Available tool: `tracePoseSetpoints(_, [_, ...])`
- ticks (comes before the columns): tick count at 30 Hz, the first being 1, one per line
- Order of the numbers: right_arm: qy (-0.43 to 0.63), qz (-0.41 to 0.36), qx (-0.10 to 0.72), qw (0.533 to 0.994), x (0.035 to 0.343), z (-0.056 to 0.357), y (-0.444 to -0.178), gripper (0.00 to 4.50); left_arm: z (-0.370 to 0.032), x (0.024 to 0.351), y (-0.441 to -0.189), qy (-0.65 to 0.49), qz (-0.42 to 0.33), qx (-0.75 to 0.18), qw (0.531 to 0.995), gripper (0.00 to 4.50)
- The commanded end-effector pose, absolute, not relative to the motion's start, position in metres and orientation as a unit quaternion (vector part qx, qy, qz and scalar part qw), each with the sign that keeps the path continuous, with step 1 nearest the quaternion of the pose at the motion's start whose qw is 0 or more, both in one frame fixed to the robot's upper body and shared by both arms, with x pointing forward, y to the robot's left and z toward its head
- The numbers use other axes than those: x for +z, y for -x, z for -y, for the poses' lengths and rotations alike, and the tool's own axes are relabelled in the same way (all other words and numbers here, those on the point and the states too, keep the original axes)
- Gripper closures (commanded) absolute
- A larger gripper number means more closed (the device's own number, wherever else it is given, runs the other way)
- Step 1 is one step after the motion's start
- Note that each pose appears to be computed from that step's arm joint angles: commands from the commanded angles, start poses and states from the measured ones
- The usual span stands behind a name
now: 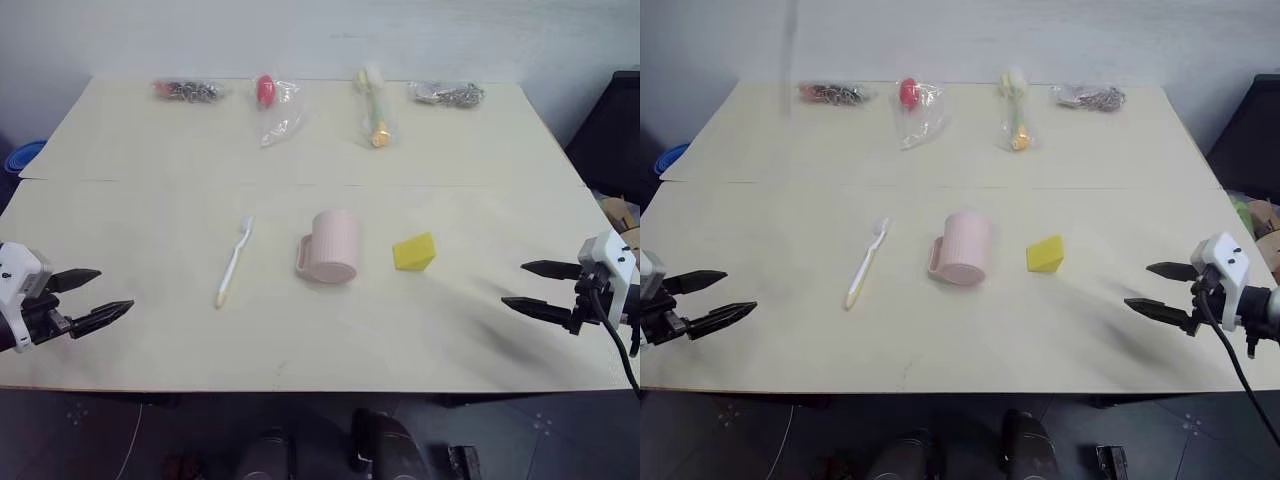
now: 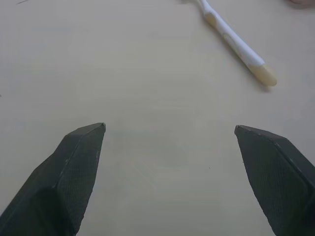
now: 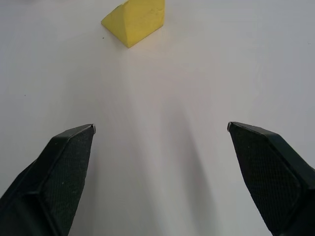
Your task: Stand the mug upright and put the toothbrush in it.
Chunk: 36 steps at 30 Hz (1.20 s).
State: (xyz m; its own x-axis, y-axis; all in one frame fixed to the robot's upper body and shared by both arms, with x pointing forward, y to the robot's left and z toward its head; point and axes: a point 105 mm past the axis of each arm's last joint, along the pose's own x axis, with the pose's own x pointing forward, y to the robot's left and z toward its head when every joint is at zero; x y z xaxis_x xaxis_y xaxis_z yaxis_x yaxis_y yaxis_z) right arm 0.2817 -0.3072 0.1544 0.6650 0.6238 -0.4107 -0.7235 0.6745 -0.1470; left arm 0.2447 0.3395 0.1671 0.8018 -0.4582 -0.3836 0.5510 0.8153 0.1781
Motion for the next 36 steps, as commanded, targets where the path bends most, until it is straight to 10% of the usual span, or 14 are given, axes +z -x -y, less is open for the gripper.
tracePoseSetpoints(1, [0.161, -0.147, 0.368, 0.904, 0.167, 0.309, -0.281, 0.00, -0.338, 0.180, -0.244, -0.169, -0.152, -0.271, 0.935, 0.02])
tracePoseSetpoints(31, [0.134, -0.152, 0.363, 0.909, 0.164, 0.305, -0.282, 0.00, -0.326, 0.189, -0.257, -0.144, -0.132, -0.279, 0.940, 0.02])
tracePoseSetpoints(36, [0.135, -0.126, 0.396, 0.900, 0.173, 0.282, -0.297, 0.00, -0.275, 0.208, -0.264, -0.107, -0.105, -0.386, 0.910, 0.02])
